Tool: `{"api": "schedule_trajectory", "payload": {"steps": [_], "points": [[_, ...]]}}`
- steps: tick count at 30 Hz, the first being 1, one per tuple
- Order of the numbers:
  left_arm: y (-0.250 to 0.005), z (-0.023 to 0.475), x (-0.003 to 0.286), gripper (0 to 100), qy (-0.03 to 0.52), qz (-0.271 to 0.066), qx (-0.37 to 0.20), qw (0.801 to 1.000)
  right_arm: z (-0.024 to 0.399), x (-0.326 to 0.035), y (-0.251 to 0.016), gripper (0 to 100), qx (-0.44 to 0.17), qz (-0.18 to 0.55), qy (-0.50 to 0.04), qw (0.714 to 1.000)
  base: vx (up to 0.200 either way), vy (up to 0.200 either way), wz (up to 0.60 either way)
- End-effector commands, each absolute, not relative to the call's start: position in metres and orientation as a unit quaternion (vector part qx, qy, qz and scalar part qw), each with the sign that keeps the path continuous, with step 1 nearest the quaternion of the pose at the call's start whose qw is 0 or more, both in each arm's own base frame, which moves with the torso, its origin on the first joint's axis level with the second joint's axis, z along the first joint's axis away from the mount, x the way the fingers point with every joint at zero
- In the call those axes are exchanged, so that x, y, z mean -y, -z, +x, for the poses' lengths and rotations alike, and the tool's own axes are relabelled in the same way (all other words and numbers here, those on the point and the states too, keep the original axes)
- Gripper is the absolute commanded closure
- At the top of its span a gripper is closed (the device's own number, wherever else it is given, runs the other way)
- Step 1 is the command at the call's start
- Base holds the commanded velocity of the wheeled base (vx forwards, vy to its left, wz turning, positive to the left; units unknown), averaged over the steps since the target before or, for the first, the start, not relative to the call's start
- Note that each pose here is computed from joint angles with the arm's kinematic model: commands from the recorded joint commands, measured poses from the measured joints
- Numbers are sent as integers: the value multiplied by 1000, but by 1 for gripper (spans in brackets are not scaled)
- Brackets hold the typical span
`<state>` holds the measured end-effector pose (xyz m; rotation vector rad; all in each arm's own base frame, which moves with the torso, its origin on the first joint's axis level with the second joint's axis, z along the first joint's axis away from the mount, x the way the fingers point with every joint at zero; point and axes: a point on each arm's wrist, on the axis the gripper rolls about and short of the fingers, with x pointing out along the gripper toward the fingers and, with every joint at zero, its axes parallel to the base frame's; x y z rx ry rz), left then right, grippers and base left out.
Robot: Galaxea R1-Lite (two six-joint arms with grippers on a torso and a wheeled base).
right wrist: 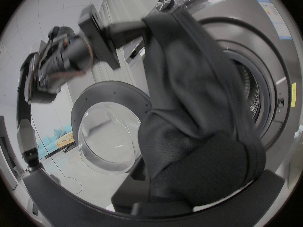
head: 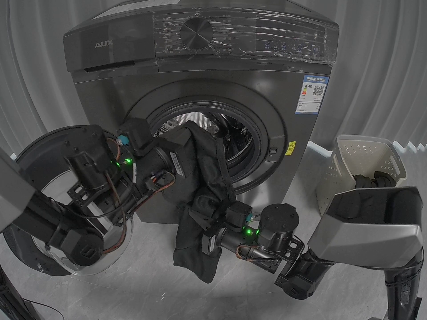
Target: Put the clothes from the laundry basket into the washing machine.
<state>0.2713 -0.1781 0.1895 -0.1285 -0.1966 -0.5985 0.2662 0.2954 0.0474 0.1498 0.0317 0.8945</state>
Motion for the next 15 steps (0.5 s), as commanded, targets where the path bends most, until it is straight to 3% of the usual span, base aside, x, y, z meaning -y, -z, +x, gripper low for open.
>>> {"api": "schedule_trajectory", "payload": {"steps": [1,10,11,15], "points": [[-147,288,185,100,273,-38,39,961,263,-288,-78,100,18,86,-431,898,0,0,0],[-117,296,176,100,255,-17,-7,967,271,-279,-85,100,28,88,-417,904,0,0,0],[-117,296,176,0,255,-17,-7,967,271,-279,-85,100,28,88,-417,904,0,0,0],[-112,291,173,0,253,-16,-12,967,276,-274,-85,100,27,86,-408,908,0,0,0]]}}
